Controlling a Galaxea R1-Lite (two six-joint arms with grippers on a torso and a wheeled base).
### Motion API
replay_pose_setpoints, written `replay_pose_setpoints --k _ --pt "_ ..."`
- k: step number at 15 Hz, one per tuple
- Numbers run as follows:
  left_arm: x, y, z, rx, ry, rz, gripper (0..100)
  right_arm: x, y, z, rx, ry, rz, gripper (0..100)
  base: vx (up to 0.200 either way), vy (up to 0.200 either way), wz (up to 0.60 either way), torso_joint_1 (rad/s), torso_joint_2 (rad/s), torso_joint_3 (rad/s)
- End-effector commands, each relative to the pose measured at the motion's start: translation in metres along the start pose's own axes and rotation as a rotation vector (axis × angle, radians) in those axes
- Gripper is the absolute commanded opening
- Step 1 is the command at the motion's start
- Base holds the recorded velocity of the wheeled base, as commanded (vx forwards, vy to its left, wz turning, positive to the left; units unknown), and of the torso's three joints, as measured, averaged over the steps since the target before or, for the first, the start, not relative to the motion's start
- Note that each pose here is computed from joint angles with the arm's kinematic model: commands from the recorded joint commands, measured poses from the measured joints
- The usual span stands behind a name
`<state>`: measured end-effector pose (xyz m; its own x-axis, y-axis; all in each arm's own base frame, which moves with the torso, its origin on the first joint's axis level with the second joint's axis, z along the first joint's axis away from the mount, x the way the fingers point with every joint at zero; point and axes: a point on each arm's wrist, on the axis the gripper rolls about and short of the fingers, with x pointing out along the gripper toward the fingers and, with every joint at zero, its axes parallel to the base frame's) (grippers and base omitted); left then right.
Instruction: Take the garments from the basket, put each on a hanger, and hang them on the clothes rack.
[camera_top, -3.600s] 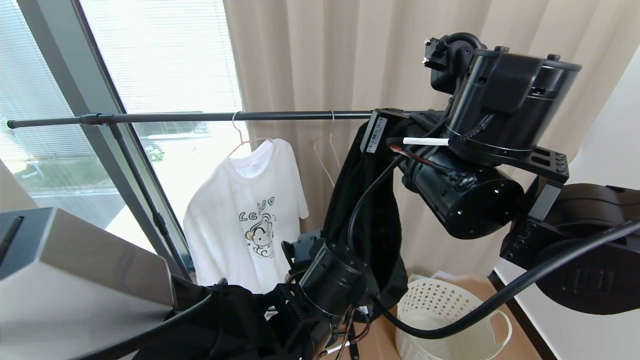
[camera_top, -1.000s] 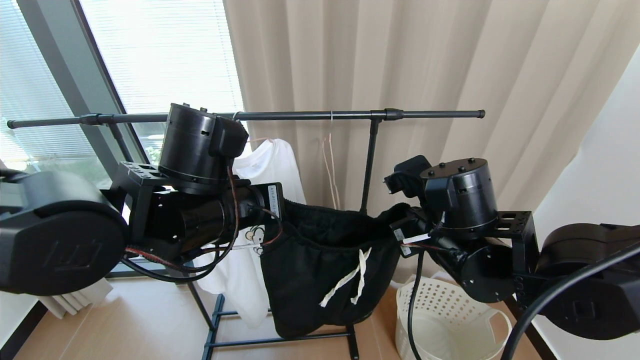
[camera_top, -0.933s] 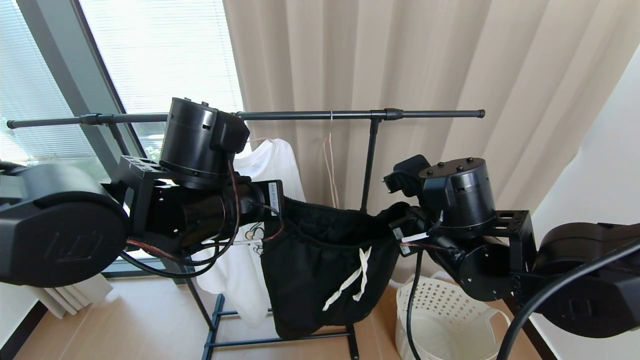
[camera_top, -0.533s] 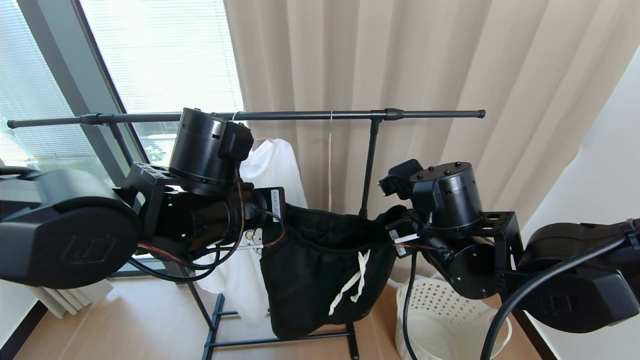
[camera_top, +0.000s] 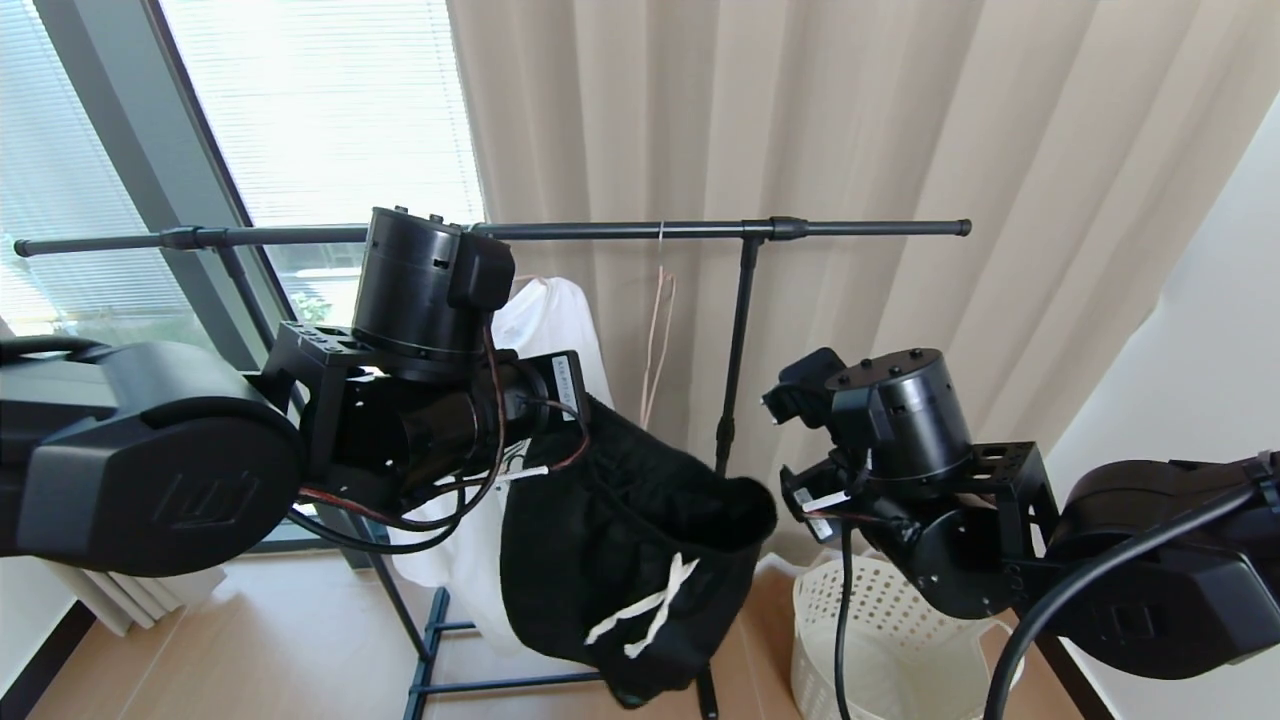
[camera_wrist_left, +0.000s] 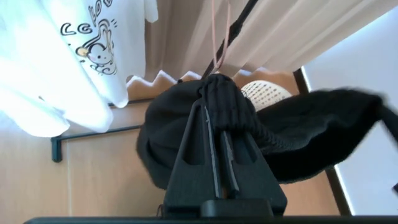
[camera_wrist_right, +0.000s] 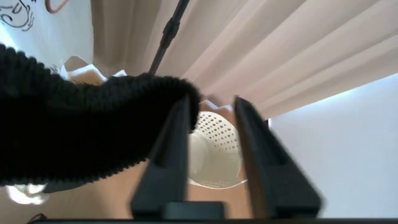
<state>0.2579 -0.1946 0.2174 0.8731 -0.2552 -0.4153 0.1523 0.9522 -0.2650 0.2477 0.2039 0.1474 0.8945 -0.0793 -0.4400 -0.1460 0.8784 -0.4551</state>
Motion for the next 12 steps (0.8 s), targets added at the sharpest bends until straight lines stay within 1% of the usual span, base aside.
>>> replay_pose_setpoints --k 1,2,3,4,5,6,7,9,10,11,12 --pt "-0.003 -0.002 0.003 -0.019 -0.018 -0.012 0 -0.005 -0.003 -0.013 -0.054 0.021 0.081 100 0.000 0.000 0.00 0.000 0.00 0.000" --pt "-0.004 -0.002 0.004 -0.027 -0.023 -0.015 0 -0.006 -0.002 -0.018 -0.079 0.023 0.150 100 0.000 0.000 0.00 0.000 0.00 0.000" --pt "-0.004 -0.003 0.005 -0.028 -0.027 -0.017 0 -0.009 -0.002 -0.022 -0.091 0.012 0.251 100 0.000 0.000 0.00 0.000 0.00 0.000" --pt "-0.004 -0.003 0.005 -0.028 -0.027 -0.017 0 -0.014 -0.004 -0.021 -0.070 -0.028 0.380 100 0.000 0.000 0.00 0.000 0.00 0.000" --pt "-0.005 -0.002 0.006 -0.030 -0.030 -0.016 0 -0.019 -0.015 -0.019 -0.023 -0.108 0.560 100 0.000 0.000 0.00 0.000 0.00 0.000" --pt "-0.006 -0.002 0.007 -0.031 -0.031 -0.017 0 -0.021 -0.017 -0.019 -0.015 -0.127 0.599 100 0.000 0.000 0.00 0.000 0.00 0.000" --pt "-0.006 -0.002 0.007 -0.031 -0.031 -0.017 0 -0.028 -0.022 -0.016 0.018 -0.201 0.726 100 0.000 0.000 0.00 0.000 0.00 0.000" --pt "-0.006 -0.002 0.006 -0.029 -0.030 -0.018 0 -0.029 -0.022 -0.015 0.084 -0.231 0.762 100 0.000 0.000 0.00 0.000 0.00 0.000" --pt "-0.005 -0.002 0.006 -0.029 -0.028 -0.017 0 -0.031 -0.017 -0.014 0.111 -0.248 0.779 100 0.000 0.000 0.00 0.000 0.00 0.000" --pt "-0.006 -0.004 0.004 -0.026 -0.025 -0.022 0 -0.031 -0.009 -0.014 0.112 -0.263 0.795 100 0.000 0.000 0.00 0.000 0.00 0.000" --pt "-0.007 -0.007 0.003 -0.021 -0.021 -0.031 0 -0.026 -0.002 -0.016 0.108 -0.258 0.800 100 0.000 0.000 0.00 0.000 0.00 0.000"
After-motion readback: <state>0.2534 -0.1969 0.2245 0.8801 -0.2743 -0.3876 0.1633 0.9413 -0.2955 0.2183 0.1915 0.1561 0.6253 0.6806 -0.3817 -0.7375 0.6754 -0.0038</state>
